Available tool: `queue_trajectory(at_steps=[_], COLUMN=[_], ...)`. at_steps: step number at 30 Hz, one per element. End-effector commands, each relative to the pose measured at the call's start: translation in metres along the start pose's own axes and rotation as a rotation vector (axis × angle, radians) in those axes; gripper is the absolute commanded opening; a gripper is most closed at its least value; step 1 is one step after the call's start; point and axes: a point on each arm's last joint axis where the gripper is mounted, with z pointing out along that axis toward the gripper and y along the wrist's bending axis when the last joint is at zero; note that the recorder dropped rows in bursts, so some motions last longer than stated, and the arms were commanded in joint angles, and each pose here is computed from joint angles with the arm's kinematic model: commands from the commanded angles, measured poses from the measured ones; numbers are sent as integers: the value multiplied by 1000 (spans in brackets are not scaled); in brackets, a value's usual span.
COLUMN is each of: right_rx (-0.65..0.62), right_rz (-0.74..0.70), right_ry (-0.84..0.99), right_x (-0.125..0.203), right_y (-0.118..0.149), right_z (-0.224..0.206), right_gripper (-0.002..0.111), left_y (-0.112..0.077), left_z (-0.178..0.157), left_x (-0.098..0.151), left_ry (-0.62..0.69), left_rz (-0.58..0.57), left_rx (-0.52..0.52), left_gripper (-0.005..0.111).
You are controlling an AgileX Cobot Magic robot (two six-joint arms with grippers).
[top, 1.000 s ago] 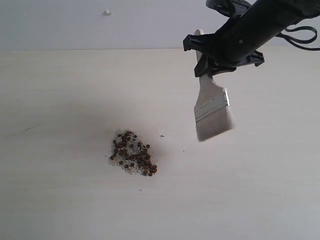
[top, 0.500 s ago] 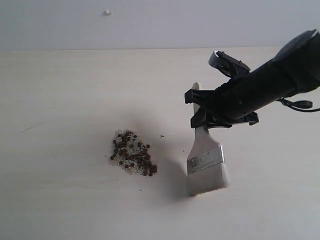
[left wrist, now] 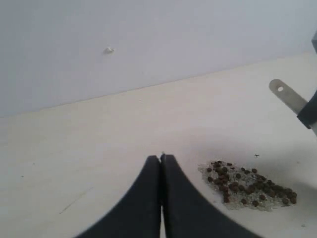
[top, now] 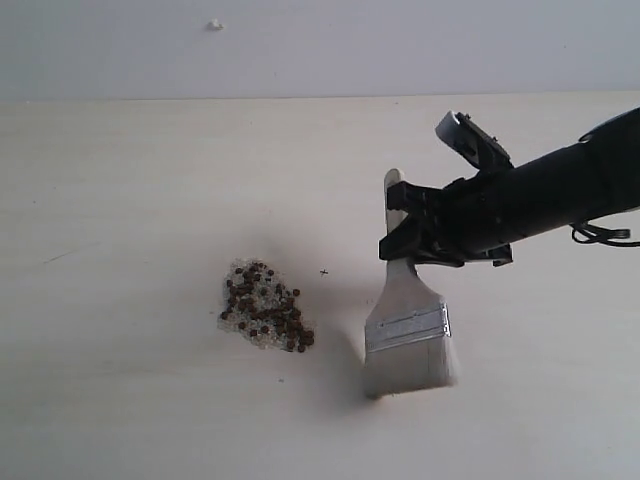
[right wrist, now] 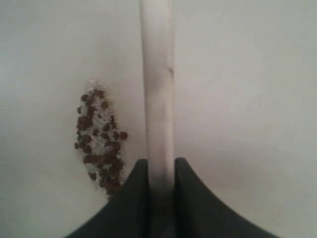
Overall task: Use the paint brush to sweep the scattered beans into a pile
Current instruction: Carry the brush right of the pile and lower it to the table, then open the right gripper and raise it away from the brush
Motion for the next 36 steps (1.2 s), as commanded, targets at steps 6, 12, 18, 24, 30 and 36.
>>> queue_trajectory(at_steps=[6,12,18,24,30,36], right_rx=[116,183,257,313,370,469], right_rz=[61,41,-22,-99,-313,-394], right_ry=[23,-17,-39,-180,-307,-587], right_x=[4,0,-3,-17,-16,36], right_y=[-25,-30,-34,-18,18,41], right_z=[13,11,6,-20,-69,-115], right_gripper=[0,11,35,40,0,0], left_y=[0,0,0,0,0,0], left_z=[0,0,0,0,0,0], left_x=[0,0,0,0,0,0], left_ry=[-5,-5,-5,-5,-5,-5], left_rz=[-1,-1,-1,-1,-1,-1], left_rx=[-1,-1,-1,-1,-1,-1], left_gripper=[0,0,0,0,0,0])
